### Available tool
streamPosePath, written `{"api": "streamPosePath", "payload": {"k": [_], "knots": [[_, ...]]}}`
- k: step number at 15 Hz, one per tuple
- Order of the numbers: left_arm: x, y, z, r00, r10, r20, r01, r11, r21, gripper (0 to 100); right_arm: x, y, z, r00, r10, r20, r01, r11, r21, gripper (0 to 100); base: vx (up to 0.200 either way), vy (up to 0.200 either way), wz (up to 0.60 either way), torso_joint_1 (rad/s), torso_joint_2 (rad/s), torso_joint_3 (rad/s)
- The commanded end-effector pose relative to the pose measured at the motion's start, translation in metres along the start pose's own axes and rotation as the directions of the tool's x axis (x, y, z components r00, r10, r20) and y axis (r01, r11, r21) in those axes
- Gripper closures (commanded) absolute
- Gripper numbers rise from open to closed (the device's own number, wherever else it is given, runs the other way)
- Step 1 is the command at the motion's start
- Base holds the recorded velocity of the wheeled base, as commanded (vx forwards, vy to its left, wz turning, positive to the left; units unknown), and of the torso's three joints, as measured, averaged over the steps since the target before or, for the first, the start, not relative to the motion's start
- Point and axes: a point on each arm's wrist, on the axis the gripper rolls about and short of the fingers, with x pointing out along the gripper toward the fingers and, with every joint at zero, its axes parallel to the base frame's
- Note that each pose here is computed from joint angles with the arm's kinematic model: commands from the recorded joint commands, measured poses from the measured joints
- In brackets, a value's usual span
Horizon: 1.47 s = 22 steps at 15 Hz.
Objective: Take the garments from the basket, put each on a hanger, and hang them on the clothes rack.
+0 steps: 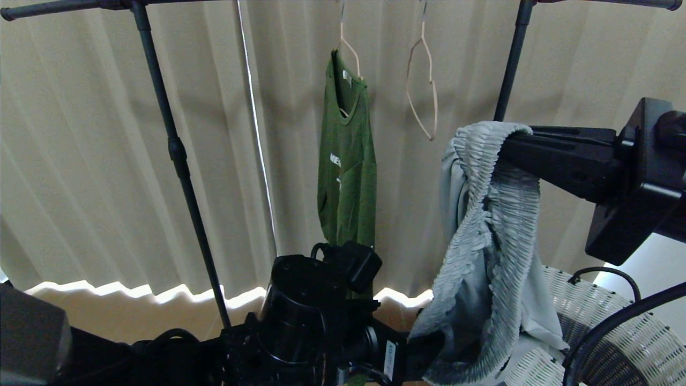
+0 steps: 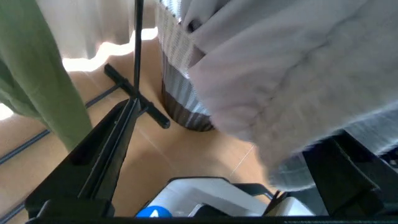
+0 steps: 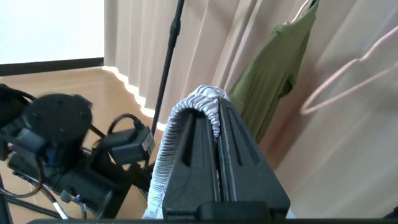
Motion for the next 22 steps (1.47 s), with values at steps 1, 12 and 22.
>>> {"api": "streamPosePath", "payload": {"k": [1,12,22], "knots": [[-0.003,0.002,-0.006,1.000,0.016,-0.019,-0.016,1.000,0.001,0,-0.002,0.000,0.000,1.000,-0.001,0.001,0.001,1.000,-0.001,100,0.000,0.000,0.00,0.000,0.00,0.000],[-0.090,0.034,0.024,0.964,0.189,0.187,-0.210,0.973,0.095,100,-0.017,-0.030,-0.028,0.980,-0.175,-0.092,0.175,0.985,-0.011,100,0.000,0.000,0.00,0.000,0.00,0.000],[-0.176,0.053,0.120,0.766,0.329,0.553,-0.439,0.895,0.076,100,-0.030,-0.048,-0.031,0.956,-0.289,-0.050,0.289,0.957,-0.008,100,0.000,0.000,0.00,0.000,0.00,0.000]]}}
